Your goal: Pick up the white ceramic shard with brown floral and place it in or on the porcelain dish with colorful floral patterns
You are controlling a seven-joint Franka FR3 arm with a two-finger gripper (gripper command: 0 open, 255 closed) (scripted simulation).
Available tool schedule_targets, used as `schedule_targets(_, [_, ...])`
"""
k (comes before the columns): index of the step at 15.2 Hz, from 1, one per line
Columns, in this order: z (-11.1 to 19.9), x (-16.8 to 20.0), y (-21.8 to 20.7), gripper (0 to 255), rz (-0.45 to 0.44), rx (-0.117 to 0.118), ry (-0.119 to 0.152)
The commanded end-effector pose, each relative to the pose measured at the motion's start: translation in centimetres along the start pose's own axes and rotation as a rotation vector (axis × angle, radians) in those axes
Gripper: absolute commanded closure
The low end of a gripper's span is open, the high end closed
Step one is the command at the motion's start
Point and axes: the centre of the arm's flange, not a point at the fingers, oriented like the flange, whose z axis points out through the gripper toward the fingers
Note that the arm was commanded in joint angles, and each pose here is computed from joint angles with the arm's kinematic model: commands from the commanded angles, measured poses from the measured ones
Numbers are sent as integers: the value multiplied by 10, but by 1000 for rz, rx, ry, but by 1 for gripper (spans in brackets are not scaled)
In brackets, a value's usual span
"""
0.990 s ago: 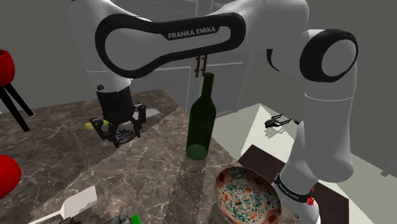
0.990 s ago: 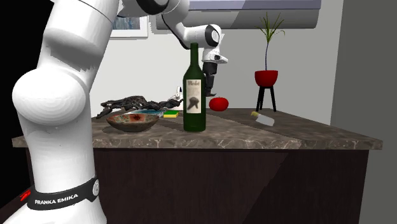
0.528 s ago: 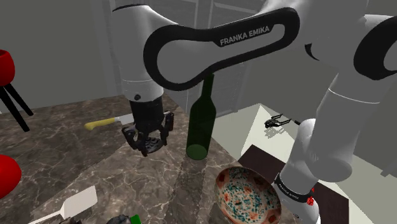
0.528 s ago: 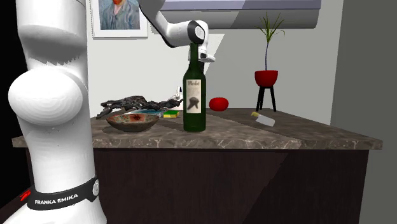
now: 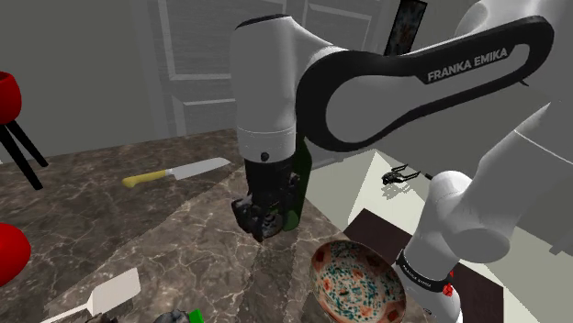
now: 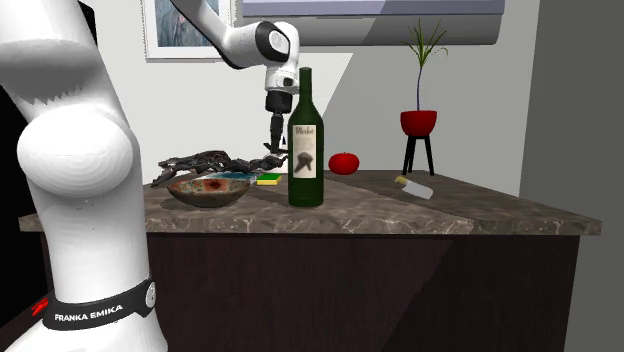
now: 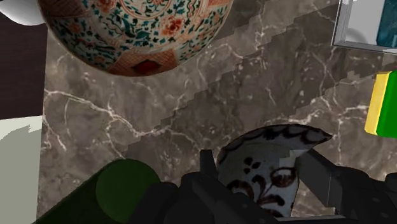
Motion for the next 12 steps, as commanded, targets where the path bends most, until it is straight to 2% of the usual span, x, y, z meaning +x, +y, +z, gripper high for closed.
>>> schedule_targets(1, [4, -23, 17, 255, 1, 1, 0])
schedule_targets(12, [24, -147, 89, 255, 1, 1, 0])
